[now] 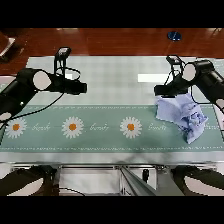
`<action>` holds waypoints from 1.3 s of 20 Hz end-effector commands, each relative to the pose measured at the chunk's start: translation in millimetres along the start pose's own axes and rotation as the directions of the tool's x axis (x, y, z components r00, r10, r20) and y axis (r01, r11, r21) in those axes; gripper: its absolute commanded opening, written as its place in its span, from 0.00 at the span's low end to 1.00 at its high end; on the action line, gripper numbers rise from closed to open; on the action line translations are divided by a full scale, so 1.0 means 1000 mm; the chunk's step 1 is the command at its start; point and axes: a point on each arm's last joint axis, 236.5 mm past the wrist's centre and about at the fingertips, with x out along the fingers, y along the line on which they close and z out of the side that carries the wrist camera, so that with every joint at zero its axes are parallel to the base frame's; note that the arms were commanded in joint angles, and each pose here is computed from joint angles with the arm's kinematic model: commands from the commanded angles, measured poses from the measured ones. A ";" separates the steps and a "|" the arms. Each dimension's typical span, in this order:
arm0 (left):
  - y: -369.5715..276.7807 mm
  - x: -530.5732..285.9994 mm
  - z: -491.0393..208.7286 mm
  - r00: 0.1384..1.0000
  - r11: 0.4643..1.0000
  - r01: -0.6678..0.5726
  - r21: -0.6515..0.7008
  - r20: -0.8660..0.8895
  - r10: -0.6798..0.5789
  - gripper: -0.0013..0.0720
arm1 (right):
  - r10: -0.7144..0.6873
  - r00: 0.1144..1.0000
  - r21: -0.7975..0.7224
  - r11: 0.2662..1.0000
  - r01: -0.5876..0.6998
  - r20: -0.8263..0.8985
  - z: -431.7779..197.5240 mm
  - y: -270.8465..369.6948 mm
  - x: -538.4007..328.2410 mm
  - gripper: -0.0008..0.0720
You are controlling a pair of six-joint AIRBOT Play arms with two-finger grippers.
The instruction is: Fold the shirts.
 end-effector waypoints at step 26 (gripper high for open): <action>-0.001 0.008 0.036 0.989 1.000 0.006 -0.002 0.149 -0.006 0.23 | -0.323 0.913 -0.101 0.929 0.356 0.247 0.059 -0.076 -0.021 0.57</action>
